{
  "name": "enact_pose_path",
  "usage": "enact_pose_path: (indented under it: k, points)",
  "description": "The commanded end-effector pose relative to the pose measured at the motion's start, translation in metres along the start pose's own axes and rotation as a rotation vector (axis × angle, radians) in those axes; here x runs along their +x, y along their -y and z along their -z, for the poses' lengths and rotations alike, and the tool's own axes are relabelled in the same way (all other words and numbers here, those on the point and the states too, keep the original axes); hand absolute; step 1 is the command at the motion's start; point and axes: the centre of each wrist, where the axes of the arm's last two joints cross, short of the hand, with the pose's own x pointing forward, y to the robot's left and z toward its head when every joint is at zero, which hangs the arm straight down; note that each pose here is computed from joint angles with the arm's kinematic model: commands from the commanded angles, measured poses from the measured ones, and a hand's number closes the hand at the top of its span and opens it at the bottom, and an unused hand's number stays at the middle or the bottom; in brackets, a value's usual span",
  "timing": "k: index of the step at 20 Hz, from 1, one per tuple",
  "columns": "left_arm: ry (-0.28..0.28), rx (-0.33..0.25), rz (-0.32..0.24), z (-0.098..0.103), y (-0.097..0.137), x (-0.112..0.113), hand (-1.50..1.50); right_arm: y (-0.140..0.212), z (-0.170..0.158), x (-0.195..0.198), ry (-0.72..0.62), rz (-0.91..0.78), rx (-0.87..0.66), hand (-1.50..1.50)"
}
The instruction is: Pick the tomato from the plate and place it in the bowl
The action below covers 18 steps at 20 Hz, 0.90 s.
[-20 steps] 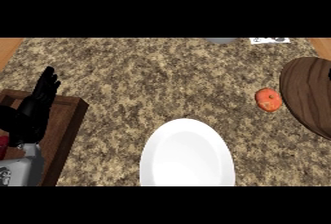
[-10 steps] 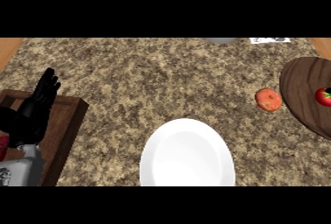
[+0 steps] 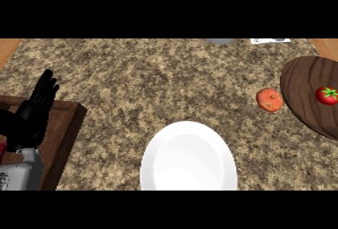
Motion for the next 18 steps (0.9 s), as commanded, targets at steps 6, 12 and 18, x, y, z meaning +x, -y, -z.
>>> enact_pose_path:
  k: [6,12,18]
  points:
    - [-0.011,0.01,0.009,0.0,-0.015,-0.012,0.0,0.121,-0.049,-0.063,-0.047,0.132,0.0,-1.5]
    - [-0.005,0.0,-0.009,0.002,-0.02,0.006,0.0,0.174,-0.074,-0.071,-0.053,0.221,0.069,-1.5]
    - [0.0,-0.011,-0.009,-0.001,-0.015,0.01,0.0,0.191,-0.082,-0.069,0.038,0.28,0.08,-1.5]
